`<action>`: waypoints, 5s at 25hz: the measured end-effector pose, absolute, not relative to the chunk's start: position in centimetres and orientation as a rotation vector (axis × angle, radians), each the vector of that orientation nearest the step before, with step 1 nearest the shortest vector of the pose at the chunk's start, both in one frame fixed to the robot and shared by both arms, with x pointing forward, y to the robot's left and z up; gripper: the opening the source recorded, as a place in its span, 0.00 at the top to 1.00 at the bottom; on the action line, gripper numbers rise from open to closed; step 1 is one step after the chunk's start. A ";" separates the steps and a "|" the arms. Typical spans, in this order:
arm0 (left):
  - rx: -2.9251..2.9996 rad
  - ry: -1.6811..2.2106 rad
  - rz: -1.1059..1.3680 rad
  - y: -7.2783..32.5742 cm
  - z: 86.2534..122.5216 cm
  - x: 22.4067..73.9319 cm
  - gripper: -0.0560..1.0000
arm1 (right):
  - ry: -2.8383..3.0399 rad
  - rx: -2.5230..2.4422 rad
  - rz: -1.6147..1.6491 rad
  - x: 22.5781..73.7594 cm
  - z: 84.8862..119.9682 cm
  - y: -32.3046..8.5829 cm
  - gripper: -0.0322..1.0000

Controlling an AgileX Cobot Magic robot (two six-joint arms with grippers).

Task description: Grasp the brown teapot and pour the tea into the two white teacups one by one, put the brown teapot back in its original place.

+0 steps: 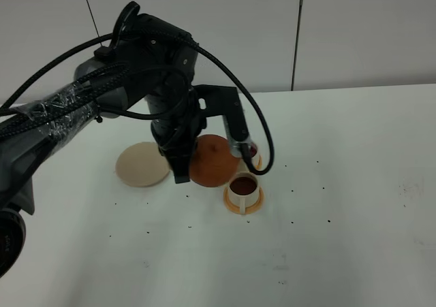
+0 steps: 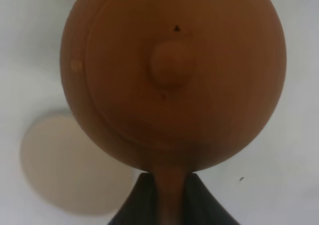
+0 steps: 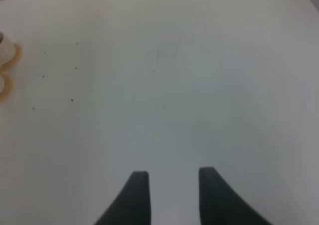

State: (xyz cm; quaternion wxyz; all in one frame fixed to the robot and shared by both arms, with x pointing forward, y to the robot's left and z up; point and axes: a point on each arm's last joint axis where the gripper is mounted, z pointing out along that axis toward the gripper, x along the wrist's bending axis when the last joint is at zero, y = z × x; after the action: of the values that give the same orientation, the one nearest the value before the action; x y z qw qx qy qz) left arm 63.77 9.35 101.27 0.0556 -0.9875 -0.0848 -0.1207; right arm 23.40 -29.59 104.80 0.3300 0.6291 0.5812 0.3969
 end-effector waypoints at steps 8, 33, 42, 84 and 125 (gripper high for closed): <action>-2.938 -0.408 -0.383 13.7 101.3 65.8 0.78 | 1.520 1.645 1.038 23.4 104.8 -29.6 0.74; -2.900 -0.639 -0.372 17.5 96.0 69.3 0.78 | 1.520 1.645 1.038 23.4 104.8 -29.6 0.74; -2.853 -0.669 -0.343 18.6 96.1 69.2 0.78 | 1.520 1.645 1.038 23.4 104.8 -29.6 0.74; -2.811 -0.791 -0.316 20.2 95.7 69.5 0.78 | 1.520 1.645 1.038 23.4 104.8 -29.6 0.74; -2.842 -0.817 -0.300 19.9 95.1 69.6 0.49 | 1.520 1.645 1.038 23.4 104.8 -29.6 0.74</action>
State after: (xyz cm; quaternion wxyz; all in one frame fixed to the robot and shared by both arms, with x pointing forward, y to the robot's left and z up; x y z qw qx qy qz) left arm 69.64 19.87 95.11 0.0844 -0.9528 -0.2739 -0.1006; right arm 23.40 -29.59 104.80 0.3300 0.6291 0.5812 0.3969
